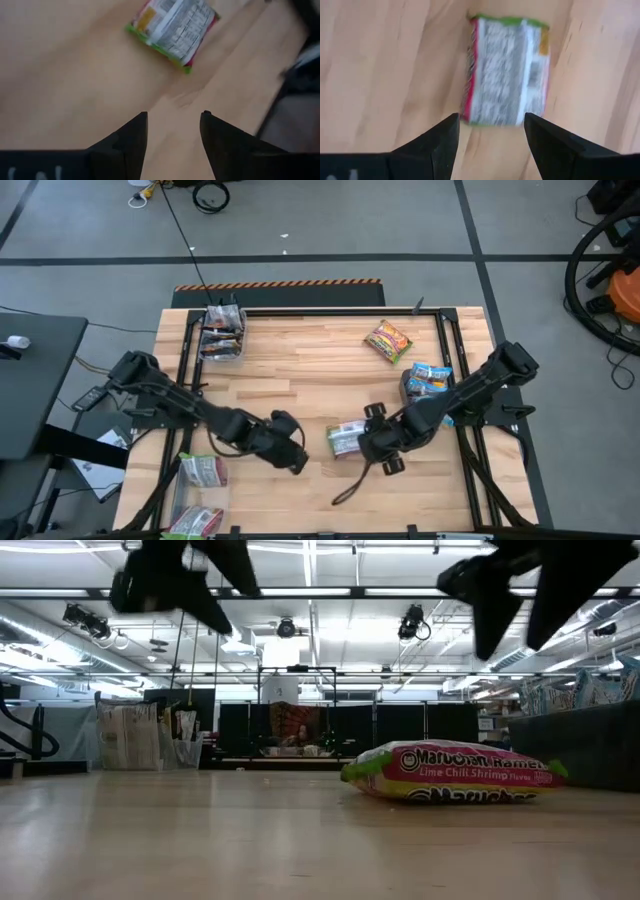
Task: Sort Maruchan noodles
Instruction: Put the green noodle pack into the bottom transparent bin
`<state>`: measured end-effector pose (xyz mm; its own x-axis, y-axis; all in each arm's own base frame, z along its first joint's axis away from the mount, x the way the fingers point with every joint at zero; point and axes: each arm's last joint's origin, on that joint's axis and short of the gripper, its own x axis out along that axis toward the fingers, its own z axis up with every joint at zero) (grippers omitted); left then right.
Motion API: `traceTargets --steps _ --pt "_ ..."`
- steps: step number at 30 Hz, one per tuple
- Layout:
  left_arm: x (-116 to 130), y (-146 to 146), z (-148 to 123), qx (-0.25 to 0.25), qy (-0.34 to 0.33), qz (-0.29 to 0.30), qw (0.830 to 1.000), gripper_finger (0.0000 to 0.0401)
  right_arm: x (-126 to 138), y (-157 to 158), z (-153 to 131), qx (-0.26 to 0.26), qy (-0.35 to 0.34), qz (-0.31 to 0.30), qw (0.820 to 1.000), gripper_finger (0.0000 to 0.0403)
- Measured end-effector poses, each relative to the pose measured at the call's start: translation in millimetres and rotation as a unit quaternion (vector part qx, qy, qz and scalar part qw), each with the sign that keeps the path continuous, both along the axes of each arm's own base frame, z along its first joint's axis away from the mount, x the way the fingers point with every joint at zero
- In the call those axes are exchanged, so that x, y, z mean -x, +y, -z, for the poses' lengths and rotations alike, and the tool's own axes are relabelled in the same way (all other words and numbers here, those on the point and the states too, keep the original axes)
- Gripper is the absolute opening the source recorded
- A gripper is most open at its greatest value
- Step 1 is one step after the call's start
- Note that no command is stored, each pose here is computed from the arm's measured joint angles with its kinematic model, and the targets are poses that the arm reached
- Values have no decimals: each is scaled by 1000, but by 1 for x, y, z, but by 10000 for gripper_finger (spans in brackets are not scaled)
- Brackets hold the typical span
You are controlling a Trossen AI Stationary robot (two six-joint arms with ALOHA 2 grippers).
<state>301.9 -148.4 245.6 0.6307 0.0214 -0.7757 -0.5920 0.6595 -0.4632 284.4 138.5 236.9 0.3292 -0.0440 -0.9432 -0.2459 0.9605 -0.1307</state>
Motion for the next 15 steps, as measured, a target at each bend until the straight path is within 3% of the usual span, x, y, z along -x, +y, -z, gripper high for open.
traceTargets --steps 3,7,10,15 --pt "-6 9 29 102 -67 -79 989 186 10 6 -8 1 15 2 1000 228" --pt "-8 24 61 207 -162 -174 949 186 18 16 -14 -7 3 -14 1000 224" --pt "-10 33 85 232 -176 -209 934 197 19 20 -15 7 -7 -28 1000 222" --pt "-31 34 112 264 -180 -211 924 243 17 20 -9 17 -19 -31 999 219"
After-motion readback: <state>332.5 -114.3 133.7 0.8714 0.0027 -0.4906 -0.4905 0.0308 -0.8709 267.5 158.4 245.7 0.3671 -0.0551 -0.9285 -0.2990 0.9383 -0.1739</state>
